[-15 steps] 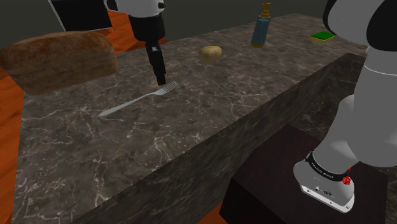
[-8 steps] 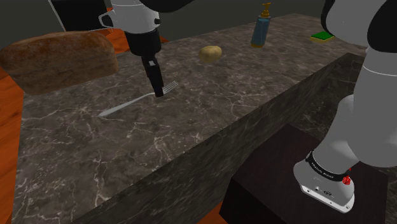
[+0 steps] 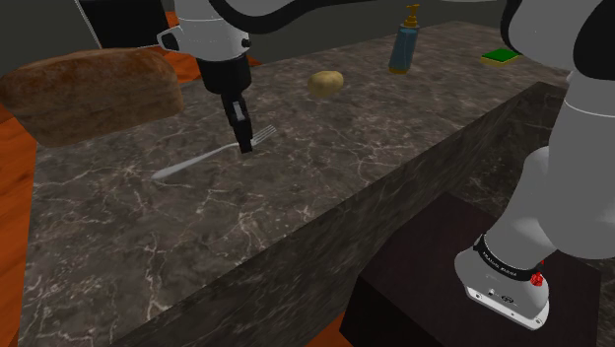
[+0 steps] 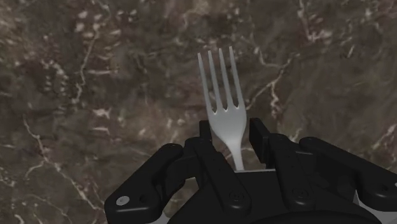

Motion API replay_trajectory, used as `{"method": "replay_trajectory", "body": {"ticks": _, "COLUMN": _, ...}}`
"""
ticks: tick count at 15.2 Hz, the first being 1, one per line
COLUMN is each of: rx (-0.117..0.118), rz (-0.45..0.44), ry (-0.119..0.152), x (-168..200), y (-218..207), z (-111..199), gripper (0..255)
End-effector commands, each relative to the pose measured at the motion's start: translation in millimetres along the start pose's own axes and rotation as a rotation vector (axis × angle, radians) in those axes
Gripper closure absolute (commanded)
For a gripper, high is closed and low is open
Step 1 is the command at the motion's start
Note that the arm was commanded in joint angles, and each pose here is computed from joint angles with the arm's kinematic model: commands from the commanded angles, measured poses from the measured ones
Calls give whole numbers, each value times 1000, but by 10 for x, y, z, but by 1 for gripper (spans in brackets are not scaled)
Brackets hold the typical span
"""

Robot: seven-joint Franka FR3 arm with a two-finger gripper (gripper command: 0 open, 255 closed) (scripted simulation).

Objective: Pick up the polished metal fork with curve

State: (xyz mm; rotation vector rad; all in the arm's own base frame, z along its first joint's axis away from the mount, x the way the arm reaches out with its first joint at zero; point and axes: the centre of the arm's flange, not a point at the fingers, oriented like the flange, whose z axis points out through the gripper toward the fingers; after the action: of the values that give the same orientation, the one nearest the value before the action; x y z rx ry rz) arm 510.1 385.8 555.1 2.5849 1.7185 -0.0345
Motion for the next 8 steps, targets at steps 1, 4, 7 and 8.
{"method": "replay_trajectory", "body": {"ticks": 1, "rx": 1, "rz": 2, "ry": -4, "x": -6, "y": 12, "z": 15, "gripper": 255}}
{"method": "replay_trajectory", "body": {"ticks": 4, "rx": 1, "rz": 2, "ry": -4, "x": -3, "y": 13, "z": 19, "gripper": 255}}
{"method": "replay_trajectory", "body": {"ticks": 7, "rx": 1, "rz": 2, "ry": -4, "x": 5, "y": 9, "z": -82, "gripper": 255}}
{"method": "replay_trajectory", "body": {"ticks": 8, "rx": 1, "rz": 2, "ry": -4, "x": 3, "y": 10, "z": -135, "gripper": 255}}
